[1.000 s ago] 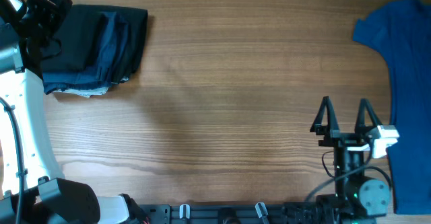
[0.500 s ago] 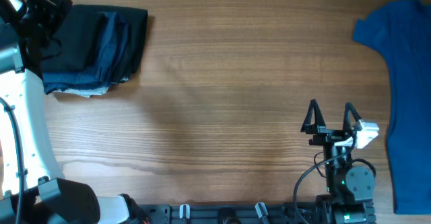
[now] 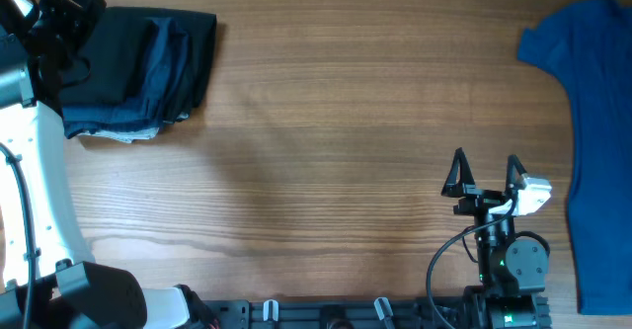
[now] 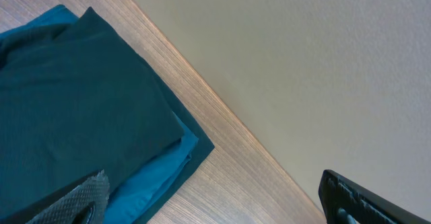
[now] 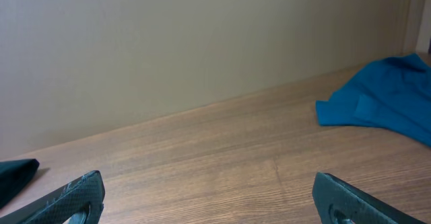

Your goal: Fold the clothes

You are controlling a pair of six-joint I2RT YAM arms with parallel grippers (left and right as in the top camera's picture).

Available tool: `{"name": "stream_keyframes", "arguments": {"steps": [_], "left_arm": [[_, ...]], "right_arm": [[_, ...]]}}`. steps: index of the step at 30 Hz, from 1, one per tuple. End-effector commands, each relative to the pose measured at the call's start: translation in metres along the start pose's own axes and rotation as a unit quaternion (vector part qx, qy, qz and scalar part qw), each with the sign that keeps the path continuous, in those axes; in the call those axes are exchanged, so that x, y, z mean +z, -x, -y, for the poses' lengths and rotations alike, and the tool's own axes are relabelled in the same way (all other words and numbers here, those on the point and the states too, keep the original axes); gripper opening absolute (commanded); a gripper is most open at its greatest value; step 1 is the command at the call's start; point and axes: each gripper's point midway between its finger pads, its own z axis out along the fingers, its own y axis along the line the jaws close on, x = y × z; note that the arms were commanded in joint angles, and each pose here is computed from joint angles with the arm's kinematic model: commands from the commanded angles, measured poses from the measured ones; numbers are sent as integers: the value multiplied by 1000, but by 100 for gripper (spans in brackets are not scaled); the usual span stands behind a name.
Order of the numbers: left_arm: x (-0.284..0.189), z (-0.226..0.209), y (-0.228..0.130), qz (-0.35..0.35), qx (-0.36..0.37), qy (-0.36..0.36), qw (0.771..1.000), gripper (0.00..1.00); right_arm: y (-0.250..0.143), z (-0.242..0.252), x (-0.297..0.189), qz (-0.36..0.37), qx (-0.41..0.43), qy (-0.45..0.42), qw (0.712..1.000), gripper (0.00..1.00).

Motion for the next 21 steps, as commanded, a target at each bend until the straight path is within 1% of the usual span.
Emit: {"name": "stream_keyframes", "arguments": {"steps": [1,18,21], "left_arm": [[0,2,-1,-2,1,-3,1000,100],[0,2,-1,-2,1,-3,1000,100],[0,2,-1,-2,1,-3,1000,100]], "right_arm": [[3,2,-1,8,-6,-6,1000,100],[3,3,0,7,-8,-7,1000,100],[4,9,0,9,-73,-25,997,100]]}}
